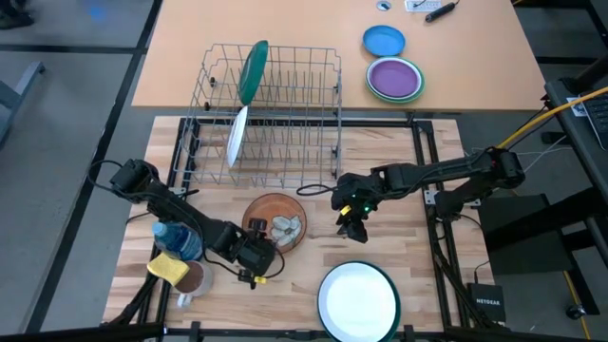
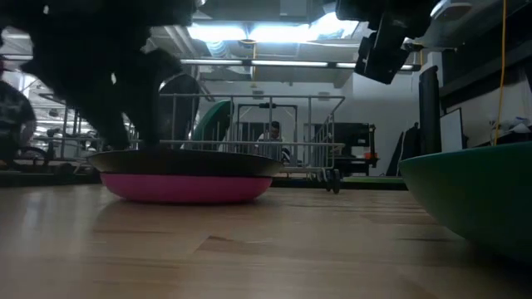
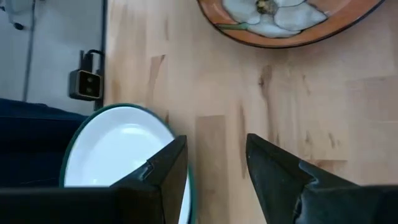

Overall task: Sort dishes
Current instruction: Put the brown plate on the dish rack

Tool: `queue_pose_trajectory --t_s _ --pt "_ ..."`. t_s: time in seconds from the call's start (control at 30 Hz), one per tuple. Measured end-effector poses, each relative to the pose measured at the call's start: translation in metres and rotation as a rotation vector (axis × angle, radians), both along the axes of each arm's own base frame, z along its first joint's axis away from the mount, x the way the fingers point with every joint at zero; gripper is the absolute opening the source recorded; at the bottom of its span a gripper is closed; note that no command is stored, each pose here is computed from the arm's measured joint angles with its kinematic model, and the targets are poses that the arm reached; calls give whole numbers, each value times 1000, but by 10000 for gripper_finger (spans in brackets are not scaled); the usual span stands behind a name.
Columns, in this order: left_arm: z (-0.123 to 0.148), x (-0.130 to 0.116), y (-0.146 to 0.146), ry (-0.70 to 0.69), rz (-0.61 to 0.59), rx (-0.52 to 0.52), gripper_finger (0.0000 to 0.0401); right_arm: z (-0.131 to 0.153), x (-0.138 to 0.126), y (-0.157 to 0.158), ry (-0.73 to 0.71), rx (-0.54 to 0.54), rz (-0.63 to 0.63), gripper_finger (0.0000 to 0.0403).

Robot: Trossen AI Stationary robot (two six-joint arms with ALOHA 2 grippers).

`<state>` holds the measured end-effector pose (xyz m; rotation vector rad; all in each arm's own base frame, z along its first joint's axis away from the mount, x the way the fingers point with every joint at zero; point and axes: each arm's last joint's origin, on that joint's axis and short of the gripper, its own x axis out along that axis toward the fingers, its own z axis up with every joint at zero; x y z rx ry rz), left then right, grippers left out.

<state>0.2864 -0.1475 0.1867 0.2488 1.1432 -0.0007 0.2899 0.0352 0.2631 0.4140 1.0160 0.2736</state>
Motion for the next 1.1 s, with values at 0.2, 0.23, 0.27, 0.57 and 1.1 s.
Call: queue_pose_trajectory --t_s 0.2,0.23,0.27,0.57,1.1 --pt "-15 -8 4 51 1 29 187 0 0 0 1 -3 0 168" --pt "-17 -8 5 50 1 29 187 0 0 0 1 -3 0 168" --pt "-18 -8 5 48 1 30 187 0 0 0 0 -3 0 168" --pt "-33 -13 9 99 -61 109 184 0 0 0 -2 -11 -7 168" --pt "-37 -5 7 14 -81 192 23 0 0 0 -1 -11 -10 168"
